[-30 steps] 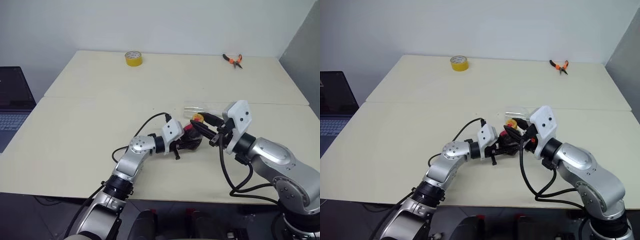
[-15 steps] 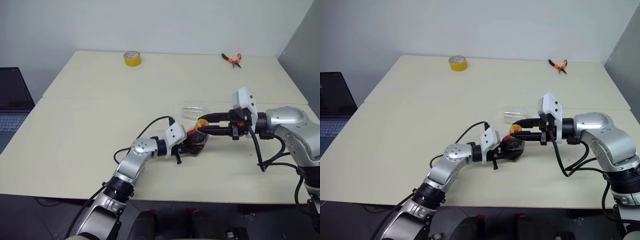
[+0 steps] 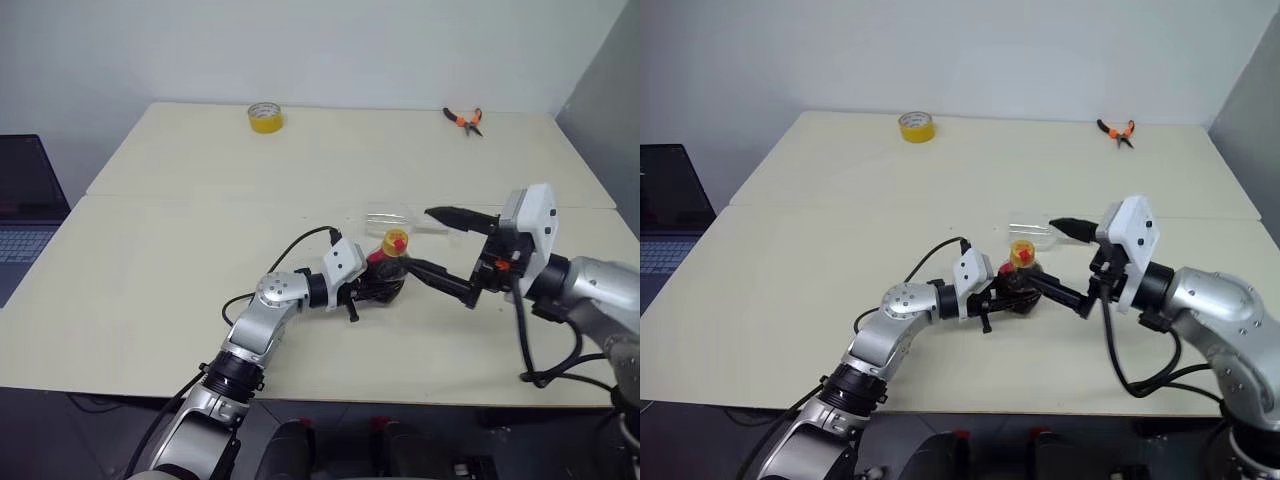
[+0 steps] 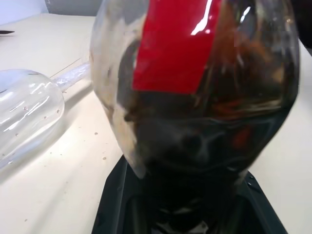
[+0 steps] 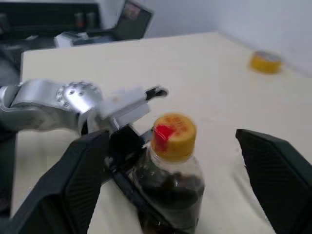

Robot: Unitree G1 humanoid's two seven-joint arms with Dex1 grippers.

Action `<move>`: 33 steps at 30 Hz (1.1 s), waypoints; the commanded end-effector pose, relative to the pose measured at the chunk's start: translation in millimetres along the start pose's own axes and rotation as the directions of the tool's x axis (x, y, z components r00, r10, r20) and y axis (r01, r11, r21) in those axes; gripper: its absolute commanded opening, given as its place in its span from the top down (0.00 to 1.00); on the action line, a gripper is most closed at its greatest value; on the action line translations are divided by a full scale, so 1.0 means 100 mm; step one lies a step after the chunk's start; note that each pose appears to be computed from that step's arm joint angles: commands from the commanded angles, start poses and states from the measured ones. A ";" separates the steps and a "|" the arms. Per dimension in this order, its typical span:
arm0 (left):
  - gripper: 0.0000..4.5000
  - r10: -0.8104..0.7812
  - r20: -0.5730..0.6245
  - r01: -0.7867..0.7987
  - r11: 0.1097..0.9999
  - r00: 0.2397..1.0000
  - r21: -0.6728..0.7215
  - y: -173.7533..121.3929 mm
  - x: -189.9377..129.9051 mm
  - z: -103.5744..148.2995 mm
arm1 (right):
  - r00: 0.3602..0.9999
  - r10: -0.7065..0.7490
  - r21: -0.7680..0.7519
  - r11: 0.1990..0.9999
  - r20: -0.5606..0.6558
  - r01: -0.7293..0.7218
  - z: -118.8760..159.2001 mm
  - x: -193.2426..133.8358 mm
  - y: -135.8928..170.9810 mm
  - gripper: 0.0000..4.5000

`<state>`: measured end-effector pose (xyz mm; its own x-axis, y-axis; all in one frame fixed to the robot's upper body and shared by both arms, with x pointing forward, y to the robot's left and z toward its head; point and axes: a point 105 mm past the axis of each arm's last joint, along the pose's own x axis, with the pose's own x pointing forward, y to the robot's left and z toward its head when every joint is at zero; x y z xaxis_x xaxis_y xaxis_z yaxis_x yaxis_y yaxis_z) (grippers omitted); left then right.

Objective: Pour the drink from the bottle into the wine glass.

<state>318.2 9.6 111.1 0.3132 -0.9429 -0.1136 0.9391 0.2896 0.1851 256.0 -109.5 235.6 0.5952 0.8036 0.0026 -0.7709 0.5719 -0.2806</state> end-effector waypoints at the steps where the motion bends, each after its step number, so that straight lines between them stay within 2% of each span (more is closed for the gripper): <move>1: 0.80 -0.009 0.067 0.005 0.998 0.998 0.055 0.01 0.03 0.20 | 0.989 -0.139 -0.061 0.988 0.053 0.142 0.12 0.11 0.03 0.00; 4: 0.80 -0.020 0.067 0.016 0.998 0.998 0.057 -0.01 0.05 0.19 | 0.984 -0.165 -0.054 0.984 0.059 0.168 0.09 0.21 0.07 0.00; 8: 0.80 -0.025 0.065 0.021 0.998 0.998 0.063 0.00 0.06 0.19 | 0.968 -0.250 -0.081 0.964 0.028 0.251 -0.06 0.32 -0.06 0.00; 13: 0.80 -0.018 0.066 0.014 0.998 0.998 0.063 0.01 0.05 0.19 | 0.948 -0.319 -0.101 0.943 0.001 0.317 -0.12 0.21 -0.25 0.00; 19: 0.80 -0.011 0.064 0.007 0.998 0.998 0.061 0.01 0.04 0.18 | 0.944 -0.331 -0.073 0.941 0.000 0.330 -0.13 0.08 -0.29 0.00; 23: 0.80 -0.006 0.059 0.002 0.998 0.998 0.062 0.02 0.01 0.17 | 0.970 -0.240 0.006 0.971 -0.022 0.240 -0.19 -0.08 -0.14 0.00; 30: 0.80 -0.005 0.055 0.001 0.998 0.998 0.065 0.04 0.00 0.16 | 0.987 -0.141 0.043 0.989 -0.076 0.144 -0.22 -0.22 -0.02 0.00; 33: 0.80 -0.006 0.053 0.002 0.998 0.999 0.065 0.04 0.00 0.16 | 0.994 -0.093 0.046 0.994 -0.058 0.096 -0.15 -0.21 0.04 0.00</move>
<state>321.1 11.4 109.5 0.3151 -0.9407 -0.1260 0.9363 0.2864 0.2033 253.3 -133.1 204.6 0.7084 0.7022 -0.0716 -0.7006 0.6872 -0.1920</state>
